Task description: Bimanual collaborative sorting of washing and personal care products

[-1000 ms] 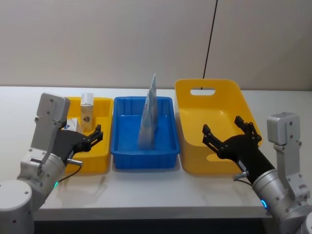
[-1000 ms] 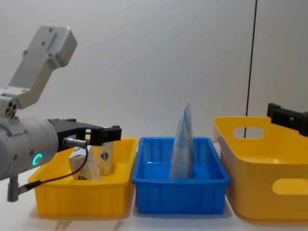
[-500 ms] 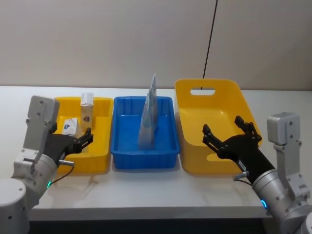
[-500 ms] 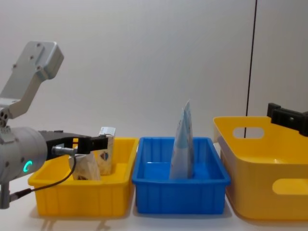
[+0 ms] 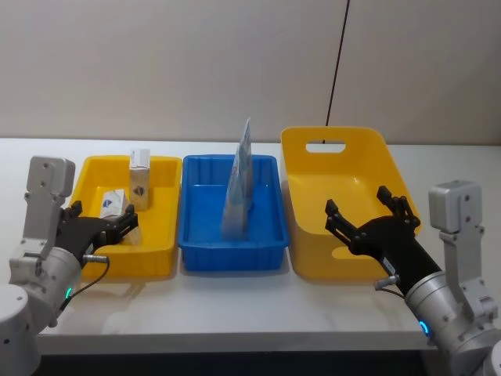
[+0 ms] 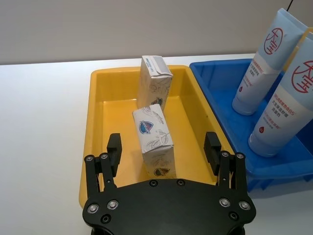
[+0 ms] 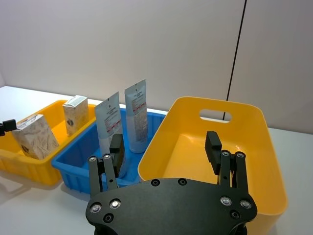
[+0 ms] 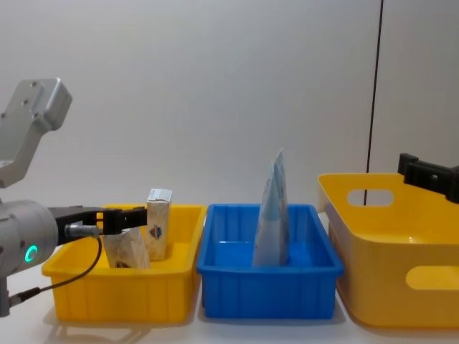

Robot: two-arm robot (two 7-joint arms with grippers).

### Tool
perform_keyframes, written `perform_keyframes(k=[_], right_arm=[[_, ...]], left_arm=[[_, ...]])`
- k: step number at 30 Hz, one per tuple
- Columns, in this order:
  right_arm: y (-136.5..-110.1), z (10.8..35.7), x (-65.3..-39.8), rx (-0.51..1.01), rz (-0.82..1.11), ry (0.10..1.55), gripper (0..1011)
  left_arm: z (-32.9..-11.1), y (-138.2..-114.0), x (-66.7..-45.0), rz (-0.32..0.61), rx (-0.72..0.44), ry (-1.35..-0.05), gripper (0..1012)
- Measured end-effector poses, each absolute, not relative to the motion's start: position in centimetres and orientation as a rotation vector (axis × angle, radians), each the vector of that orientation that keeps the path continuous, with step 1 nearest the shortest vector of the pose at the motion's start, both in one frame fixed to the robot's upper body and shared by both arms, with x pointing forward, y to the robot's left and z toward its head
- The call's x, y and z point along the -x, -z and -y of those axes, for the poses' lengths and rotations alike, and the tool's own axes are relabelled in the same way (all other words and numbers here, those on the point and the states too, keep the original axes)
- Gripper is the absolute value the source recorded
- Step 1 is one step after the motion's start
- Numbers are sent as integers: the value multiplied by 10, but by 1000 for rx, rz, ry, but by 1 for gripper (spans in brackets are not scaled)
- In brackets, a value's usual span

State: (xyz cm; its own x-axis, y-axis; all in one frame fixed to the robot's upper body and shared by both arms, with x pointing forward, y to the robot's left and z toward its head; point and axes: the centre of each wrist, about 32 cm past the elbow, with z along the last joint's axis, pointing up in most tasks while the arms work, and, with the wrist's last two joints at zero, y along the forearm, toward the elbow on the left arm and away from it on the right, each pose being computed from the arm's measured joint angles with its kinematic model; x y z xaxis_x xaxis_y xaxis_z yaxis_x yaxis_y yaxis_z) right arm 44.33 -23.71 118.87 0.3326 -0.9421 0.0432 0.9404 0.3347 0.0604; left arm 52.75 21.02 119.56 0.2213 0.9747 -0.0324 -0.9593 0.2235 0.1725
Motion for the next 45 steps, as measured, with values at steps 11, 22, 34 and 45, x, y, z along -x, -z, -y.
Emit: perform_keyframes(k=[11,22,34,45], right_arm=[[-1189,237,-443,-26,75,1229,1000],[-1189,237,-443,-26,75,1229,1000],[-1189,237,-443,-26,75,1229,1000],[-1189,237,-443,-26,75,1229,1000]], left_arm=[[-216,-1185,-540,-193,-103,-1330,1001],[-218,-1178,-553,-217,-121,-1318,1001],[-217,-1174,-562,-230,-141,-1301,1001],[-216,-1169,-572,-243,-154,-1284,1001]])
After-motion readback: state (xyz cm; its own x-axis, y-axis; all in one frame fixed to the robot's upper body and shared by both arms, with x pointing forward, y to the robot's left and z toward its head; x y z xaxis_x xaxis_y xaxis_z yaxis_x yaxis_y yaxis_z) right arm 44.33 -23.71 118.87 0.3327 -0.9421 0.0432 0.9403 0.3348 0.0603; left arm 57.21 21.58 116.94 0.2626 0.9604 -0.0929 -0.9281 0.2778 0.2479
